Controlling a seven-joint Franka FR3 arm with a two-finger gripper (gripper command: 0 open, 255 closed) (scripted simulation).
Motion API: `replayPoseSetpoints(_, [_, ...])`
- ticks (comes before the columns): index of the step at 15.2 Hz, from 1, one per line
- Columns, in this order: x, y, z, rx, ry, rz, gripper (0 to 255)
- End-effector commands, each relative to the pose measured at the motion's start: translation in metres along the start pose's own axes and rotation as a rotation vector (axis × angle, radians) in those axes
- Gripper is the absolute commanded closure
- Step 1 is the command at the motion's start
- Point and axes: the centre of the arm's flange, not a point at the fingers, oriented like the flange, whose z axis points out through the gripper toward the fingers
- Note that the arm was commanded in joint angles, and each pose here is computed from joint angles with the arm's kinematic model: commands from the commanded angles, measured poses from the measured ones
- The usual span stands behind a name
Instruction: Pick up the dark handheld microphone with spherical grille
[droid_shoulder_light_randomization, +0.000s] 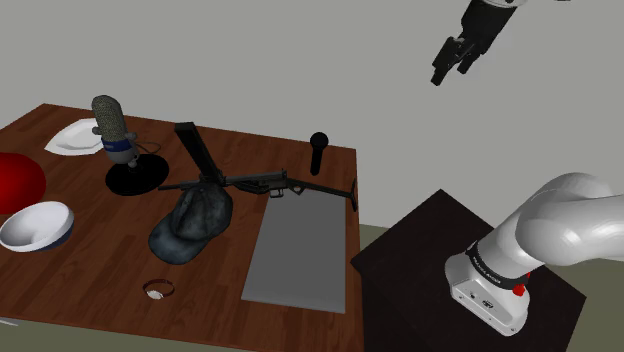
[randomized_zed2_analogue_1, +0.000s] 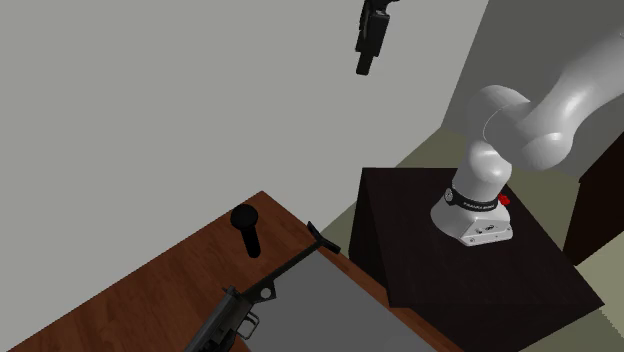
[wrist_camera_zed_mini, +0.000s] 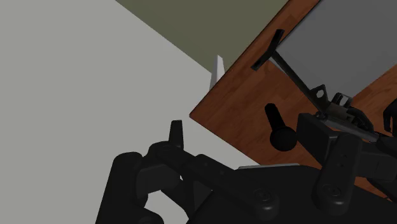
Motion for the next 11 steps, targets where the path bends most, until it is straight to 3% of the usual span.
replayPoseSetpoints(1, [0.0,0.0,0.0,0.0,0.0,0.0,0])
replayPoseSetpoints(11, [0.077,-0.054,0.094,0.041,-0.051,0.051,0])
